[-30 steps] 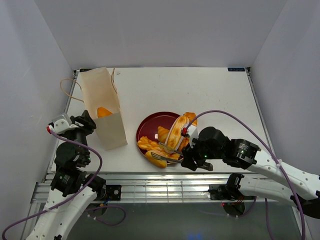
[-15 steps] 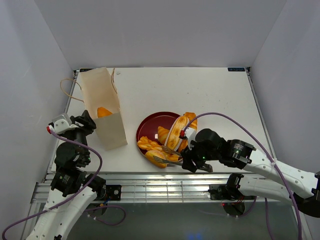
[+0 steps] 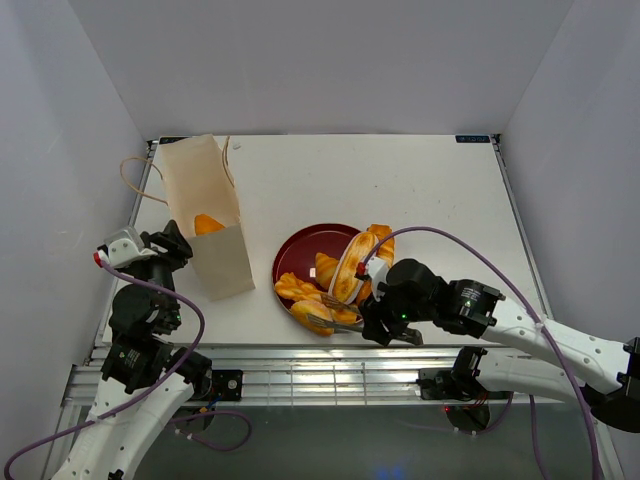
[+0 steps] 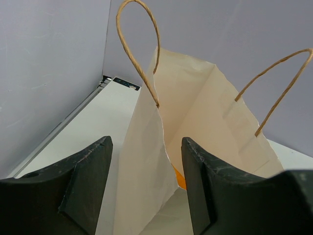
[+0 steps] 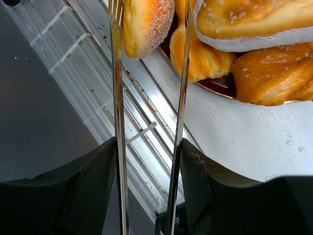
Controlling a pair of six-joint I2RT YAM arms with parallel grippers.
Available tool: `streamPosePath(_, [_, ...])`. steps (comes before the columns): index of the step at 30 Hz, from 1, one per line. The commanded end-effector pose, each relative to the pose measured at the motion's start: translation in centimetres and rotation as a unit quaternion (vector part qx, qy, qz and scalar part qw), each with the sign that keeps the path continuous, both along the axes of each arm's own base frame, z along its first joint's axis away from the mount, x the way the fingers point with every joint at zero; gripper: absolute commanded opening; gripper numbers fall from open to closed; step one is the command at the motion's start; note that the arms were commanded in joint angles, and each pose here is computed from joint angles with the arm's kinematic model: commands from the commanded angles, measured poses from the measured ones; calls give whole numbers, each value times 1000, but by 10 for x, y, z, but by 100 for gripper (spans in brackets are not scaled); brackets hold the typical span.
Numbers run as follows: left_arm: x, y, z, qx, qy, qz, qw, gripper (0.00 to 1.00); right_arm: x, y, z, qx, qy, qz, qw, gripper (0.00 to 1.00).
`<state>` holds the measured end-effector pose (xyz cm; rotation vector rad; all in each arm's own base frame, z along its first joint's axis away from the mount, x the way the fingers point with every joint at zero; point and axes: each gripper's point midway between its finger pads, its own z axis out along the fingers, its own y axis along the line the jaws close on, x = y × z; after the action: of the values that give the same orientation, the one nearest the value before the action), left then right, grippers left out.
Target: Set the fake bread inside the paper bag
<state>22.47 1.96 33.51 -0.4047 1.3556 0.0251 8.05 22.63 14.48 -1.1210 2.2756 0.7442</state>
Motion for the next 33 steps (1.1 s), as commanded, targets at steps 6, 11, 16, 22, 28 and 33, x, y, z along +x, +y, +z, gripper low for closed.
streamPosePath(6, [1,-3,-2,1,2,-9,1000,69,4,12,6,20,-11,7,1000,45])
streamPosePath(11, [1,-3,-2,1,2,-9,1000,69,8,14,18,30,-21,2,999,38])
streamPosePath(16, [1,-4,-2,1,3,-9,1000,69,12,15,29,39,-34,-4,999,34])
streamPosePath(22, [1,-3,-2,1,2,-9,1000,69,21,18,48,60,-57,-21,996,33])
streamPosePath(28, [1,-4,-2,0,2,-9,1000,69,28,31,76,105,-79,-25,991,33])
streamPosePath(33, [1,-3,-2,-1,1,-8,1000,69,31,43,90,130,-84,-18,988,32])
